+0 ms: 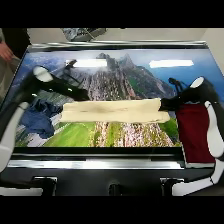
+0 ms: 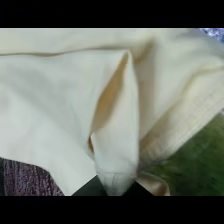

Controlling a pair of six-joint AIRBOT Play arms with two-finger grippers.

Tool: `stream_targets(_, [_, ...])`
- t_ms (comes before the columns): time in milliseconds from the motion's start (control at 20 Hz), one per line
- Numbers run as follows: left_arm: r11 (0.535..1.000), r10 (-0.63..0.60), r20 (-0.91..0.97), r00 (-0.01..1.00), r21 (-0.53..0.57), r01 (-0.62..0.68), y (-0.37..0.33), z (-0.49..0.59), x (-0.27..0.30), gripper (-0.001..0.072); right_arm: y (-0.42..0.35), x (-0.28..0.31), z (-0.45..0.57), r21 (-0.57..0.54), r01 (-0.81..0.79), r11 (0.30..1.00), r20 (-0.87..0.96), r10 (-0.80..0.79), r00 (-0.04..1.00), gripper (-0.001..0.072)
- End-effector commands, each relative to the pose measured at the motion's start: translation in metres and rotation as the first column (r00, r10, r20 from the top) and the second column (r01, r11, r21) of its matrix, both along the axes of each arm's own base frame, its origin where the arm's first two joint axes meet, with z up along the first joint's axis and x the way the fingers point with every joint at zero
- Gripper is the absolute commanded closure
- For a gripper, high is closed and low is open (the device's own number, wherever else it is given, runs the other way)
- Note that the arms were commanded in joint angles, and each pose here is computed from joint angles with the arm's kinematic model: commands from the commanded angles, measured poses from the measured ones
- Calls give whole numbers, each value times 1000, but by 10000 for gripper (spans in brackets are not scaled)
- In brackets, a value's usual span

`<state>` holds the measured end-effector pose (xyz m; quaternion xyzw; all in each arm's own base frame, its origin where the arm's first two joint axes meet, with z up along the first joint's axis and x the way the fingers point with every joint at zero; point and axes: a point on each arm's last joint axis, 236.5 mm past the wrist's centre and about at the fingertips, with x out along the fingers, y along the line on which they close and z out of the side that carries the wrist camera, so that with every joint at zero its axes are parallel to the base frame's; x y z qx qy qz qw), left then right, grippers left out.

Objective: Fold the shirts.

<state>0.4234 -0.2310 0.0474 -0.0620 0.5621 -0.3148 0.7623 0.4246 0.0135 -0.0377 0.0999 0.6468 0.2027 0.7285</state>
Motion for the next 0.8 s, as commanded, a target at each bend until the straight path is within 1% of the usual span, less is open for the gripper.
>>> stream_targets(0, [995,-70,-55,996,-77,66,-81,-44,-21,680,13,-16,64,-10,-68,998,97,68,993,673])
stream_targets(50, [992,-67,-97,993,-117,56,-104,-58,-27,679,17,-21,80,-23,-83,996,127,86,988,673])
stream_targets(200, [967,-23,-200,980,-255,-29,-155,-80,-32,680,29,-38,130,-49,-115,992,222,123,967,673])
stream_targets(350, [954,5,-244,970,-289,-78,-179,-100,-33,680,35,-57,171,-65,-106,992,297,121,947,673])
stream_targets(500, [931,-33,-312,950,-356,-85,-219,-103,-53,681,38,-79,199,-77,-105,991,339,125,933,673])
stream_targets(600, [918,-41,-315,948,-386,-88,-247,-104,-61,681,41,-95,212,-84,-111,990,351,134,927,672])
stream_targets(750, [873,-17,-361,932,-459,-162,-290,-99,-68,680,42,-104,228,-80,-71,994,384,97,918,671])
